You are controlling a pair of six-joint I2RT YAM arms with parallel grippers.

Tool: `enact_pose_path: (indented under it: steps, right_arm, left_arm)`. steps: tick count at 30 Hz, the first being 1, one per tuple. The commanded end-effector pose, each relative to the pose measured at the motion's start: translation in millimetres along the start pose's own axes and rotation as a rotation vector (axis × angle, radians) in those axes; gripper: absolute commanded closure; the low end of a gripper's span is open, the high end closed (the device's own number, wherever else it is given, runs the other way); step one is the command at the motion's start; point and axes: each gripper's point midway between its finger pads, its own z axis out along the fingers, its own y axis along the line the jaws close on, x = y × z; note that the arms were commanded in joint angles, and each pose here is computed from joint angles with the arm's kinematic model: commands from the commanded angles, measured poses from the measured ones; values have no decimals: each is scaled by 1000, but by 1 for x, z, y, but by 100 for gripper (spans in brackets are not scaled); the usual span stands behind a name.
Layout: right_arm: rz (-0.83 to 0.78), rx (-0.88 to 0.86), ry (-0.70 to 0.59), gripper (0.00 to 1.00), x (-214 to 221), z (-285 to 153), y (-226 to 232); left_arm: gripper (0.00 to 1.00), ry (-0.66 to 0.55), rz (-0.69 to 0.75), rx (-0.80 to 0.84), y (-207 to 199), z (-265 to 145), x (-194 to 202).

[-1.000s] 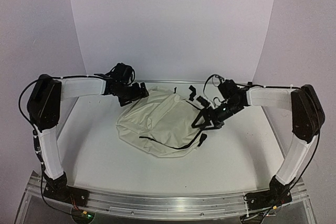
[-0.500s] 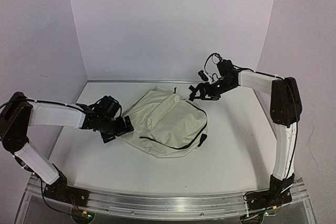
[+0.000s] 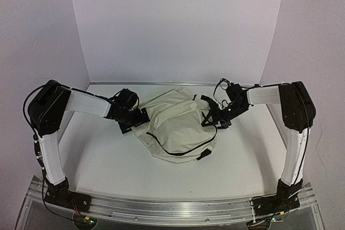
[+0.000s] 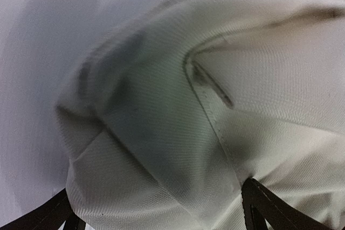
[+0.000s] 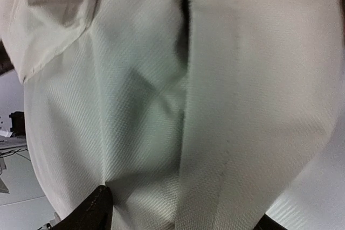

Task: Pack the student bag
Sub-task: Adjust the student bag at the center of the board.

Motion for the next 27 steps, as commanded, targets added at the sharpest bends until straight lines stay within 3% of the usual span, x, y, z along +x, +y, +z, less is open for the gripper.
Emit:
enact_pose_path:
  steps: [1,6,15,21,27]
  right_arm:
    - [-62,-121,133,28,55,22,58]
    - [-63,-124,154,22,62,30,64]
    - [-113,-126,153,17,67,32,88]
    - [-188,-50,-18,3,30,-21,97]
    - [-187,58,-239,2,-16,-99,82]
  left_arm:
    - [2,17,99,213,-69,20,-30]
    - [1,-5,145,237,-86,15,-50]
    - [0,-8,192,228,-74,-21,-50]
    - [0,-86,286,135,-60,-83,-59]
    - [0,-115,331,21,-39,-132,-64]
